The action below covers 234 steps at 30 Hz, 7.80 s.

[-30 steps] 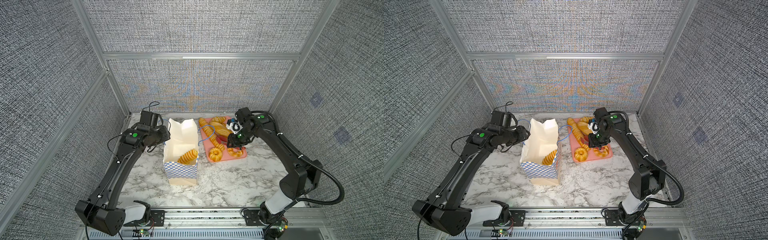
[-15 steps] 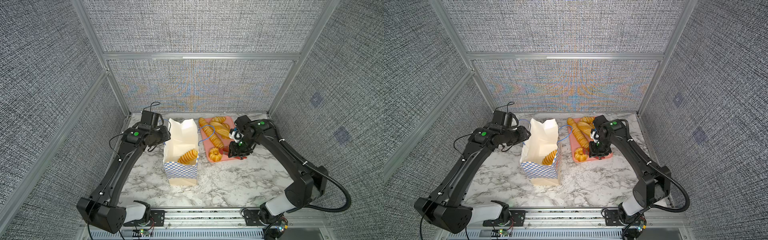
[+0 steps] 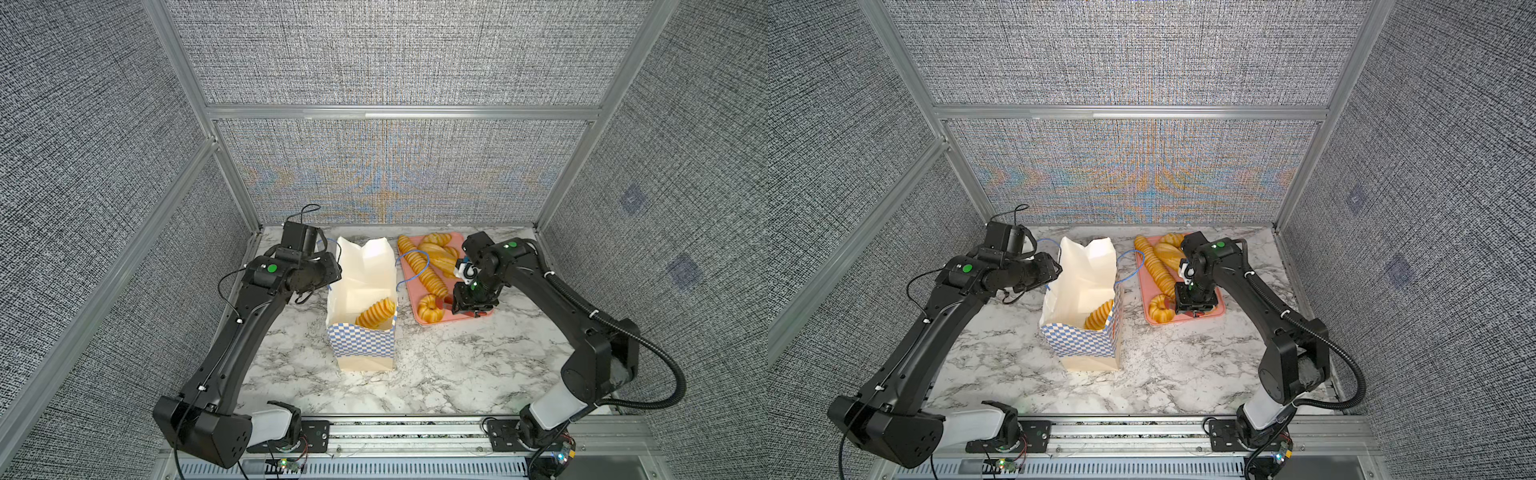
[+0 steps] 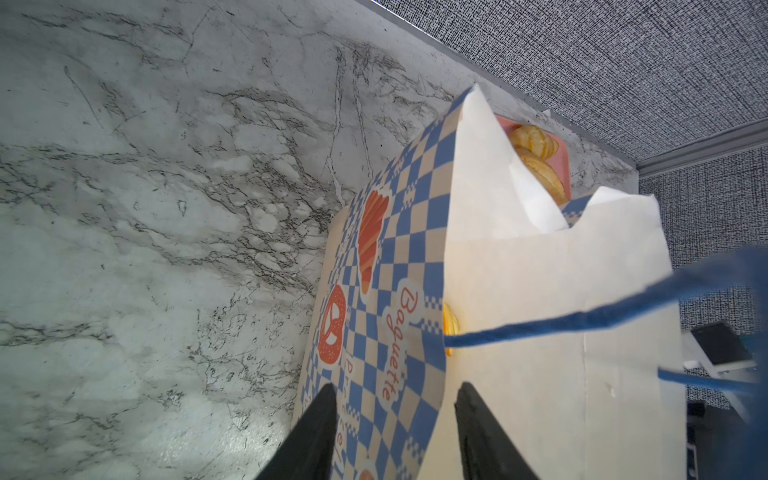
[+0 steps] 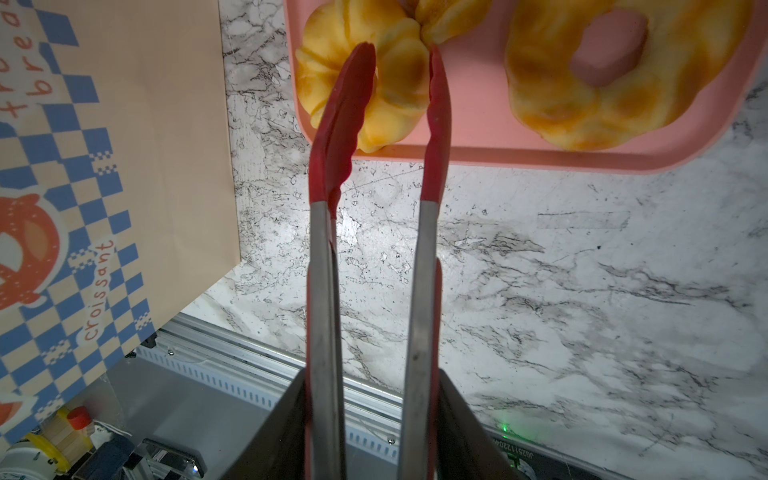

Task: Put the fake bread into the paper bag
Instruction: 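Lower the tongs onto a bundt-shaped roll and squeeze them shut with the right gripper, then lift the bundt-shaped roll in the tongs toward the paper bag with the right gripper, then lower the bundt-shaped roll into the bag and open the tongs with the right gripper, then withdraw the open tongs back over the pink tray with the right gripper, then lower the tongs onto the bundt-shaped roll on the tray and squeeze shut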

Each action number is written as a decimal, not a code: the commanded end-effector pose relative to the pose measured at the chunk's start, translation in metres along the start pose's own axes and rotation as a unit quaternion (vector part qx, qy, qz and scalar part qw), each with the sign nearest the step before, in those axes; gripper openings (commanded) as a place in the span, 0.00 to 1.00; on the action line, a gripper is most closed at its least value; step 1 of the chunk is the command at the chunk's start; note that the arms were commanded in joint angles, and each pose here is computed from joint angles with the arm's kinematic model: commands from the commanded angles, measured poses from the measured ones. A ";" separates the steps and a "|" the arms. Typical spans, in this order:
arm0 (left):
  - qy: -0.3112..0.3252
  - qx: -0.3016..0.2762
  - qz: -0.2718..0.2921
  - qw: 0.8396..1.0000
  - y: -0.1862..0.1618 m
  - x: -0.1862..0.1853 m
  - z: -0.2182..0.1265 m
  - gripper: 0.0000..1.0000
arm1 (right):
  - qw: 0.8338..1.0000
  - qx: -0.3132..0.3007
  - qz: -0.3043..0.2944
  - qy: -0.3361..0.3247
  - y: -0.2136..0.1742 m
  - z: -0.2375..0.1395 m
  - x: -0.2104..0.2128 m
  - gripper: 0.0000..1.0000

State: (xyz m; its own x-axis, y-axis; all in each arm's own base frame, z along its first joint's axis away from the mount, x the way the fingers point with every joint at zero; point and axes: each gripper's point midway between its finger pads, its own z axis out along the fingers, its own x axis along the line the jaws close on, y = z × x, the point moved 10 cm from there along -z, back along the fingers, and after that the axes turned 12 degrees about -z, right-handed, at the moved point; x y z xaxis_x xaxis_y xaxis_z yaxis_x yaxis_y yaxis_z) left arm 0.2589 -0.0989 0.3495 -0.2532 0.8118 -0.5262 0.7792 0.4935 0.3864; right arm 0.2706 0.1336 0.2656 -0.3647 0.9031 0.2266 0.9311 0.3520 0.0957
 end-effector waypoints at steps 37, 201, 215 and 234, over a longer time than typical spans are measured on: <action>0.000 -0.011 -0.003 1.000 0.006 -0.004 0.001 0.51 | 0.999 -0.040 -0.003 -0.031 -0.006 -0.029 -0.002 0.23; -0.014 -0.015 -0.032 0.999 0.000 0.000 -0.005 0.05 | 0.954 -0.242 0.162 0.067 -0.024 -0.101 -0.063 0.44; -0.013 -0.012 -0.030 0.999 0.001 0.000 0.000 0.05 | 0.973 -0.134 0.176 0.070 -0.030 -0.057 -0.073 0.43; -0.015 -0.011 -0.033 0.999 0.001 0.000 0.002 0.04 | 0.993 -0.029 0.109 -0.029 -0.015 -0.018 -0.065 0.43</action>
State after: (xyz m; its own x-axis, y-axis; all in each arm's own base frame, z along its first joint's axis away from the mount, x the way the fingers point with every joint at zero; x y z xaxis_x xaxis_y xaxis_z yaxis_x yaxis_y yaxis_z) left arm 0.2604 -0.0998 0.3472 -0.2936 0.7672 -0.5703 0.7549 0.5521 0.3541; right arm 0.2817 0.0647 0.2670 -0.1176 0.9564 0.2674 0.9880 0.0855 0.1288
